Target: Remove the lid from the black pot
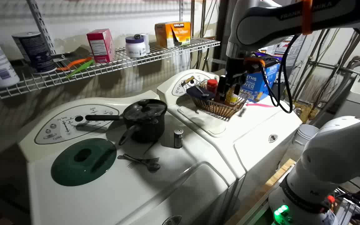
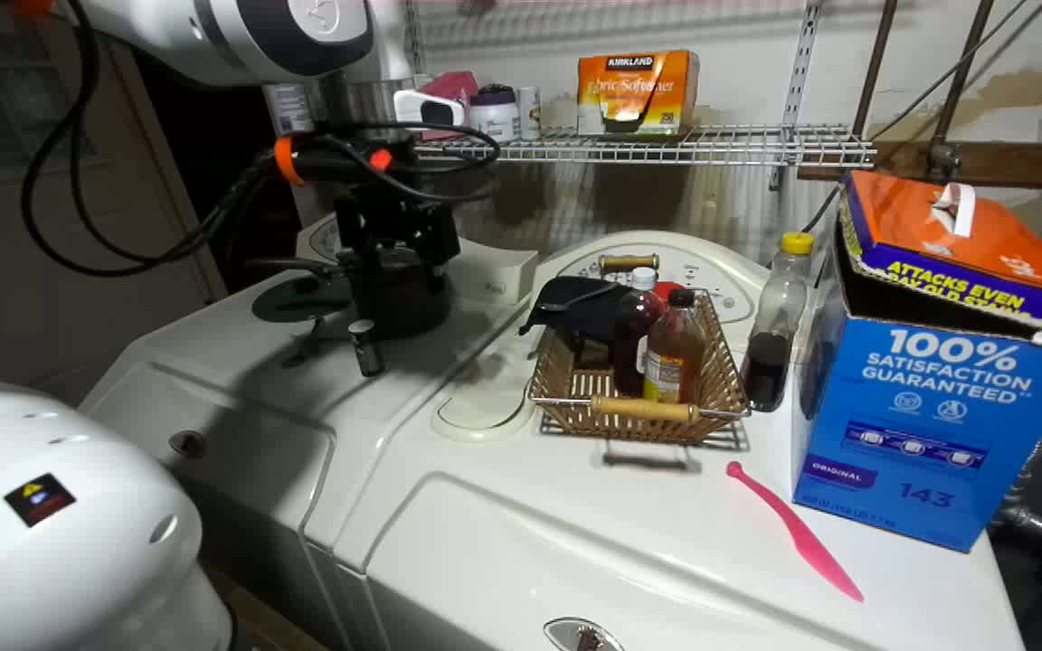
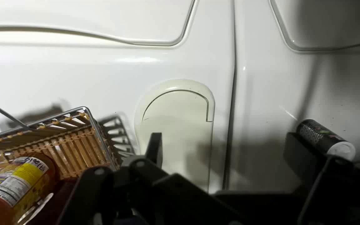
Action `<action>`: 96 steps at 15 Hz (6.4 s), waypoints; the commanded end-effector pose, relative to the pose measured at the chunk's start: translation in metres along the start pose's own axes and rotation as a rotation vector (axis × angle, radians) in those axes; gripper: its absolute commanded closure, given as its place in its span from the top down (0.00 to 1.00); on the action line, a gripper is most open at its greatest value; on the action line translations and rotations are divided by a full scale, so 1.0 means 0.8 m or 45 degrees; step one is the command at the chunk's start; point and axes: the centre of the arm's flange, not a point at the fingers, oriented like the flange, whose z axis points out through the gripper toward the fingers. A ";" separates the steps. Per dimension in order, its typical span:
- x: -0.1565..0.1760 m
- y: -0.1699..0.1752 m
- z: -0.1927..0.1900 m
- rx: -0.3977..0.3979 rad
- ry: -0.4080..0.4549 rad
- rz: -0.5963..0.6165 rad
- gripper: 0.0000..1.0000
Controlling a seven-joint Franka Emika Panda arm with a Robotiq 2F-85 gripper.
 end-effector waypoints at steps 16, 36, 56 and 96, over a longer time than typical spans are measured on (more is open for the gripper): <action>0.000 0.000 0.000 0.000 0.000 0.000 1.00; 0.130 -0.155 -0.063 -0.100 0.227 -0.794 1.00; 0.198 -0.254 -0.053 -0.047 0.389 -1.157 1.00; 0.284 -0.277 0.089 0.346 0.351 -1.043 0.64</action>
